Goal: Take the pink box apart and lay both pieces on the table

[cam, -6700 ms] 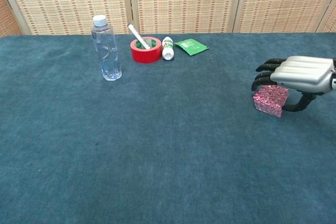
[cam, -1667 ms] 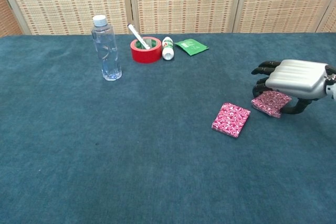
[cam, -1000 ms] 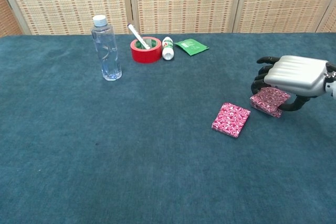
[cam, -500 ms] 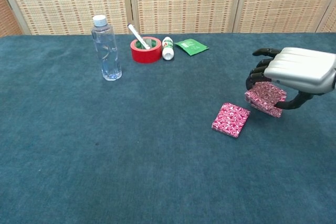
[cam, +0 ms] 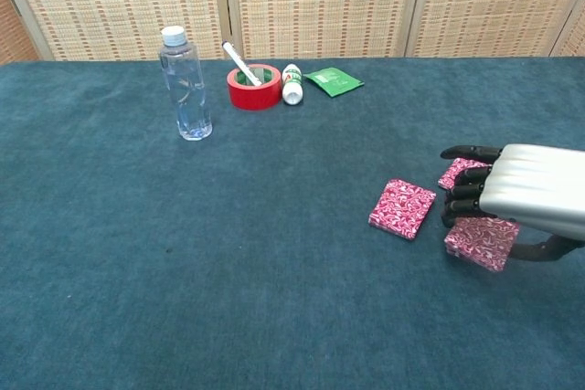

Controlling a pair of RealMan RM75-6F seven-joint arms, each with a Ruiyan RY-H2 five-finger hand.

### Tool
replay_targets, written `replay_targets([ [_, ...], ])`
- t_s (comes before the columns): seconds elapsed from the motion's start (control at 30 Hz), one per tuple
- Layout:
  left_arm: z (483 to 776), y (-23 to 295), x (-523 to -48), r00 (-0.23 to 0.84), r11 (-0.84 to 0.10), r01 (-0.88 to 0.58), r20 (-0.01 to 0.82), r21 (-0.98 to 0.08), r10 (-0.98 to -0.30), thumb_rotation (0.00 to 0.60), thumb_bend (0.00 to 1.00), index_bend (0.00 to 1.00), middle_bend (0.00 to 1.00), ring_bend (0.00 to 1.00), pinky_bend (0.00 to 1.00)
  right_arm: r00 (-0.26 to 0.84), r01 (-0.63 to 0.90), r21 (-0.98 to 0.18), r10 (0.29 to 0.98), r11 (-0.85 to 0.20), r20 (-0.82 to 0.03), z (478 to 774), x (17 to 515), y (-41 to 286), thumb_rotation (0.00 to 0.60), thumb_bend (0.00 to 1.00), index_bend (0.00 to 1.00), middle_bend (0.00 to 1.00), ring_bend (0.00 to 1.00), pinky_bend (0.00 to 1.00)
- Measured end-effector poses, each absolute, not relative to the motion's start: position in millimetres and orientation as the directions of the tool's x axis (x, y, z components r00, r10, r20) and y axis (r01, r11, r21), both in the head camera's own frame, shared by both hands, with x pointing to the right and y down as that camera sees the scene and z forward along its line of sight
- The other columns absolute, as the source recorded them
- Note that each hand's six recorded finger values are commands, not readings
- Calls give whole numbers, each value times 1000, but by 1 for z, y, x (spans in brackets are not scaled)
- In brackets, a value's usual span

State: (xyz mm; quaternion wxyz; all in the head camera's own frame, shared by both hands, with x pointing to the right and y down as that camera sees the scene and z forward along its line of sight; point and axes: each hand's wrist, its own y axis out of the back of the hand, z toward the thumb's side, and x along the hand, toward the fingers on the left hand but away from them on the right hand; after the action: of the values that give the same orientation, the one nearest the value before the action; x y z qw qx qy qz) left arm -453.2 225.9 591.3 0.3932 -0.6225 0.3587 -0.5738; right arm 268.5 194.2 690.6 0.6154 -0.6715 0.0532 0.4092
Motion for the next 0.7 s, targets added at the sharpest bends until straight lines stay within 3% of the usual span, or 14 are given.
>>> replay_targets([
  [0.07,592,226,-453,86,-436,6,435,-900,-896,600,476,0,0,0,52,656,-590,-777,430,-220,-620,692,270,196,600,271,549,488,257,0],
  [0.13,593,226,-453,86,-441,8,440,-898,-894,600,476,0,0,0,52,648,-603,-769,431,-213,-627,694,271,196,600,271,378,439,226,0],
  [0.2,594,226,-453,86,-443,9,442,-896,-893,600,476,0,0,0,52,630,-620,-753,432,-221,-646,698,274,195,600,270,136,294,149,0],
  [0.27,593,226,-452,86,-440,8,439,-898,-894,600,477,0,0,0,52,604,-638,-730,428,-245,-672,701,276,196,600,270,23,192,103,0],
  [0.47,592,227,-450,95,-437,12,436,-899,-895,600,476,0,0,0,53,564,-661,-695,423,-284,-709,702,277,199,600,270,0,70,33,0],
  [0.7,591,227,-450,94,-434,12,434,-901,-896,600,476,0,0,0,53,551,-632,-711,466,-309,-693,685,280,196,600,271,0,35,1,0],
])
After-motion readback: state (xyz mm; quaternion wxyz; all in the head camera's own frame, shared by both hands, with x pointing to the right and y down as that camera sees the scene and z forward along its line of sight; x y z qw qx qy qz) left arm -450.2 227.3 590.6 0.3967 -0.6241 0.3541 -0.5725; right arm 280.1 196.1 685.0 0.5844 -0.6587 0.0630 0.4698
